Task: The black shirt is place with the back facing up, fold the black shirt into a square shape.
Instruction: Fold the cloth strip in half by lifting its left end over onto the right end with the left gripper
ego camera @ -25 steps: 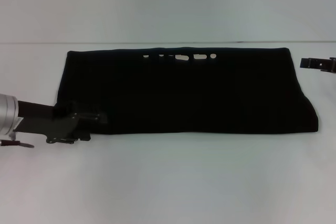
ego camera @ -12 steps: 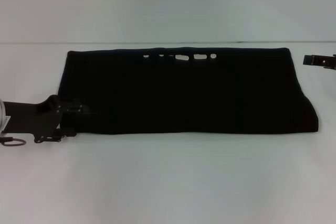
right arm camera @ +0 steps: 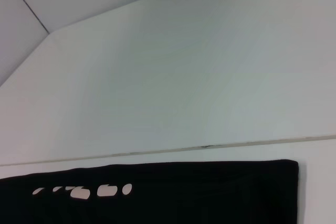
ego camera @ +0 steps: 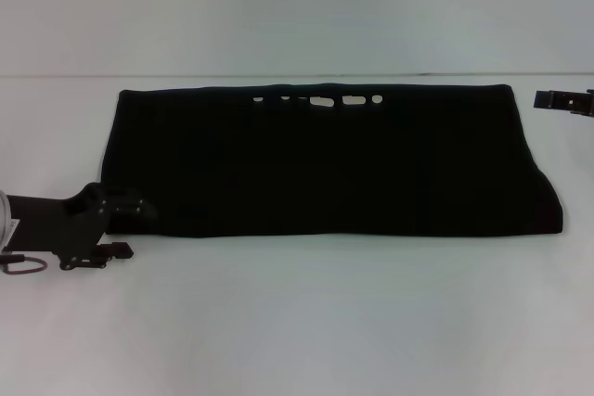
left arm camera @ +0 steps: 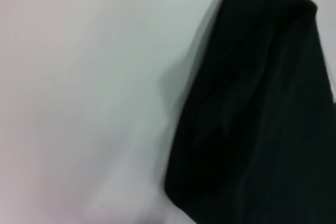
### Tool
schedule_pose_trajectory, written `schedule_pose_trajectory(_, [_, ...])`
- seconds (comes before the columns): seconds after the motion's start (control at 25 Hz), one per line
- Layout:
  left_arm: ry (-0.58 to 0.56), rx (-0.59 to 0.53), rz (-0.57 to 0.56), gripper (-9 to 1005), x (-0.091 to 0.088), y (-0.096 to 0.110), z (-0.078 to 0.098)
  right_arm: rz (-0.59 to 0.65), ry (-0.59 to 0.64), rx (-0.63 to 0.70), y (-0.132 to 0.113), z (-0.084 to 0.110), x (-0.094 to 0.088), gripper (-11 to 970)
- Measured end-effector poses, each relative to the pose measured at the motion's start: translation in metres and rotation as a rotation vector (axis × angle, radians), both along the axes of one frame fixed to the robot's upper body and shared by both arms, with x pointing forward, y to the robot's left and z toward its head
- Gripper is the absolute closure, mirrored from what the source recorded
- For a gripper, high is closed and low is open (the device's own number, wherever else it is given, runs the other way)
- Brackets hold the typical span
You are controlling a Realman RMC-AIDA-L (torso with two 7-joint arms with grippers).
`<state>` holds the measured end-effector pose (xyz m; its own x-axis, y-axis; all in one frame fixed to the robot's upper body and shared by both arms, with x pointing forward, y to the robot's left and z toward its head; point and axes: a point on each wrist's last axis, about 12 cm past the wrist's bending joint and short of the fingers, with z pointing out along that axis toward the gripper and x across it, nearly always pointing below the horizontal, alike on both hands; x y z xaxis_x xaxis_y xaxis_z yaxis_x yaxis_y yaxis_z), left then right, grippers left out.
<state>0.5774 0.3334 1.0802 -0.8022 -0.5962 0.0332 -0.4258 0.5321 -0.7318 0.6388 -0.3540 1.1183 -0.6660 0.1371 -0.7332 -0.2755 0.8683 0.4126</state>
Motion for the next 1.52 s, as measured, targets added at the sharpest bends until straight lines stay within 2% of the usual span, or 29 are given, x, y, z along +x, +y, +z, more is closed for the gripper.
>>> schedule_pose_trajectory(0.6, [0.000, 0.007, 0.025, 291, 0.005, -0.003, -0.003, 0.001, 0.000, 0.006, 0.001, 0.000, 0.000, 142])
schedule_pose_trajectory(1.08, [0.049, -0.130, 0.083, 291, 0.001, -0.010, -0.006, 0.002, -0.002, 0.018, 0.000, 0.003, 0.000, 142])
schedule_pose_trajectory(1.52, [0.049, -0.104, 0.117, 291, -0.001, -0.003, -0.010, -0.001, -0.005, 0.015, -0.003, 0.004, -0.001, 142])
